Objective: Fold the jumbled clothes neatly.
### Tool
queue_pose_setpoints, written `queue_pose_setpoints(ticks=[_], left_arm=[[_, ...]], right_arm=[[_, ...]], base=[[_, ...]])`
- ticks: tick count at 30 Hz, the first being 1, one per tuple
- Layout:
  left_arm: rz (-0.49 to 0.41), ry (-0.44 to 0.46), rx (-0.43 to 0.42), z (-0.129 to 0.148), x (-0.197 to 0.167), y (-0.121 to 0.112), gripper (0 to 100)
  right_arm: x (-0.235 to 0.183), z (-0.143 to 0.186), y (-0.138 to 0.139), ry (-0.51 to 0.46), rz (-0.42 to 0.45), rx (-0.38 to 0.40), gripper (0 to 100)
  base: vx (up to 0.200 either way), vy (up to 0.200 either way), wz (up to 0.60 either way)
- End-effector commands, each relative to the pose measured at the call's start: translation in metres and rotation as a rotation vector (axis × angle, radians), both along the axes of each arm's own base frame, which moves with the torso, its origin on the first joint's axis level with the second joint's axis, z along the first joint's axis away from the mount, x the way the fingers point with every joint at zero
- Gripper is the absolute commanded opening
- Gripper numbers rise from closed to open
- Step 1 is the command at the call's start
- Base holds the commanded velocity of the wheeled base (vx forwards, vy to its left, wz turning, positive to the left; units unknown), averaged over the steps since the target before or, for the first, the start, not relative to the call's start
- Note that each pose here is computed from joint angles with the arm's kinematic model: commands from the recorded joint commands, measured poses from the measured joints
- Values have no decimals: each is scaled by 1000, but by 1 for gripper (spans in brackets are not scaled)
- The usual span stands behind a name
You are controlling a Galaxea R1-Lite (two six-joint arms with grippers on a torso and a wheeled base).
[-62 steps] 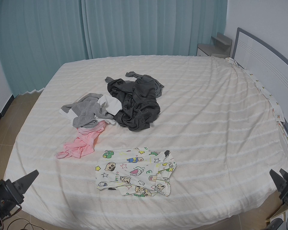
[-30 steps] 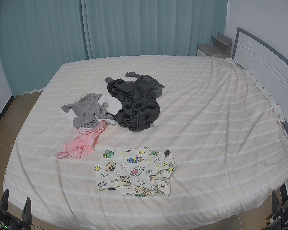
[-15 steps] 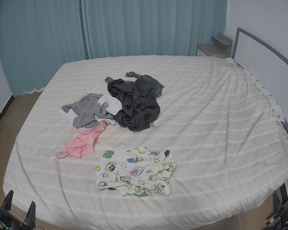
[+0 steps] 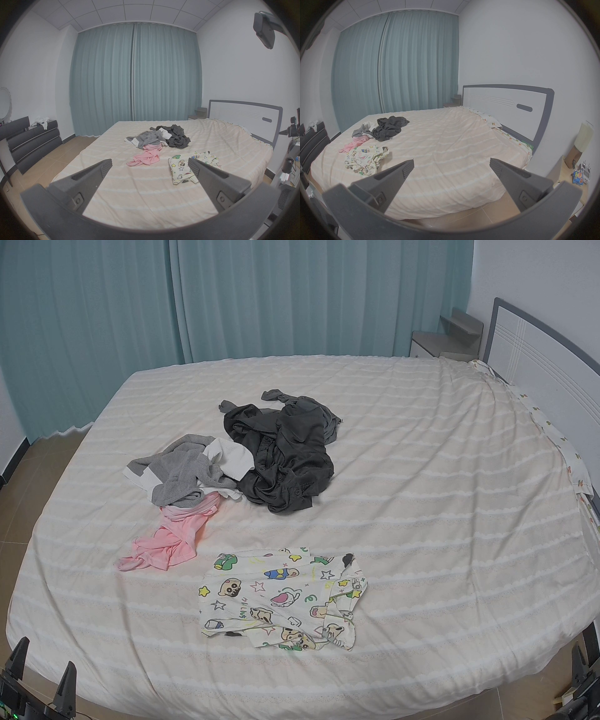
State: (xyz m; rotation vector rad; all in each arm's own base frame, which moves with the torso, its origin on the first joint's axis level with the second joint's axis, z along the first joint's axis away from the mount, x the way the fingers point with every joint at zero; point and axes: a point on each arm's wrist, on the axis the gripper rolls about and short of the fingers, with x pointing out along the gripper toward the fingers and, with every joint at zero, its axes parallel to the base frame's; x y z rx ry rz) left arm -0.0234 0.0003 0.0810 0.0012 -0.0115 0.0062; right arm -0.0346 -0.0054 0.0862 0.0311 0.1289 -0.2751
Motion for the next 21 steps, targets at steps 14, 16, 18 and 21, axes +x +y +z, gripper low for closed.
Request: queue_pose_setpoints(ticks=[14, 16, 18, 21], left_arm=[[-2, 10, 2, -5, 1, 0, 100], [0, 10, 0, -5, 1, 0, 100], [0, 10, 0, -5, 1, 0, 100], [0, 10, 0, -5, 1, 0, 100]], right_arm=[[11, -3, 5, -192, 232, 109, 100], [11, -3, 5, -188, 236, 93, 100], [11, -4, 5, -189, 248, 96, 100], [11, -4, 5, -189, 254, 95, 100]], base=[[0, 0, 0], [0, 0, 0], [0, 0, 0], [0, 0, 0]])
